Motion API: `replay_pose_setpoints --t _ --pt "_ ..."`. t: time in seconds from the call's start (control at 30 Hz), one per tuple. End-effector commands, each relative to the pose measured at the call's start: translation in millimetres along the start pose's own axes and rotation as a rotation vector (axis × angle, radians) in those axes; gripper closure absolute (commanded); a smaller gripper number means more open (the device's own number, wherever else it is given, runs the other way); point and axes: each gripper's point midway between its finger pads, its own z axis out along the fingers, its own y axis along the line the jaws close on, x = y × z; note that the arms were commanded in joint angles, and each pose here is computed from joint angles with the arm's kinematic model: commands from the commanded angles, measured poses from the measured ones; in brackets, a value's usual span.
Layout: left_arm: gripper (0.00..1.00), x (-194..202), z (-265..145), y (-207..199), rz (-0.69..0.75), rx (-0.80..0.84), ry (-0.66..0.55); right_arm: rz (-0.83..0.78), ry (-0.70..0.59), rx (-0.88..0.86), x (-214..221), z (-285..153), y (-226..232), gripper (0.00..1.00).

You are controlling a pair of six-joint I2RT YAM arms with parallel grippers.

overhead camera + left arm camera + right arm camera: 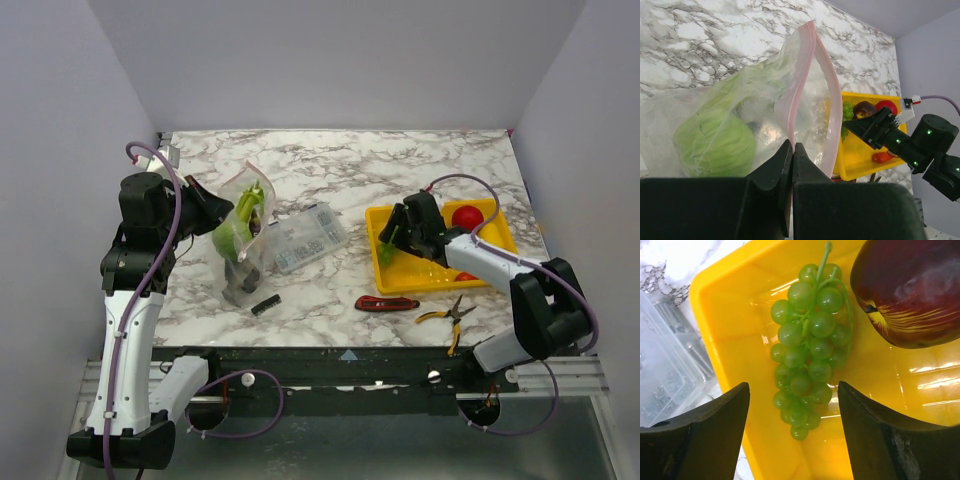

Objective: Place the food in the zip-top bag and seal the zipper
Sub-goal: Pick up the fake fruit from the bin, then place the fake fruit in the zipper food storage bag.

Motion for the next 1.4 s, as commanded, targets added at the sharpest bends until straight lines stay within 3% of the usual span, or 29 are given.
replay_pose_setpoints --t 0.0,0.23,0.33,0.63,0.77,0.93,1.1,1.37 --pt "1.0 -8.1 -6.4 -14.0 0.032 0.067 -0.035 0.023 -0.009 0.008 7.5 14.6 -5.2 0.29" --pt "1.0 -6.1 -3.7 -15.4 0.027 0.082 -0.025 0.025 0.024 0.048 28.9 29.8 -22.8 0.35" --pt "1.0 -6.9 -4.1 -16.3 0.029 0.084 -0.026 0.006 0.037 0.085 34.2 33.9 -31.8 0.42" --pt "1.0 -6.1 -3.7 -15.3 0.033 0.082 -0.024 -0.048 -0.04 0.057 10.2 0.9 -27.1 0.96" --pt "1.0 -6.0 -2.8 -16.1 0.032 0.087 -0.02 -0.097 -0.132 -0.019 -22.6 -36.2 -8.3 1.0" --pt "1.0 -7.6 -2.5 -18.2 0.033 0.095 -0.022 -0.12 -0.255 -0.303 -67.6 -95.1 56.1 1.0" --pt "1.0 -6.5 0.2 -16.3 0.031 0.09 -0.016 -0.192 -0.332 -0.649 -95.5 -154.9 152.3 1.0" --pt "1.0 -5.2 1.6 -15.3 0.026 0.089 -0.011 -0.357 -0.464 -1.011 -79.2 -227.3 296.4 1.0"
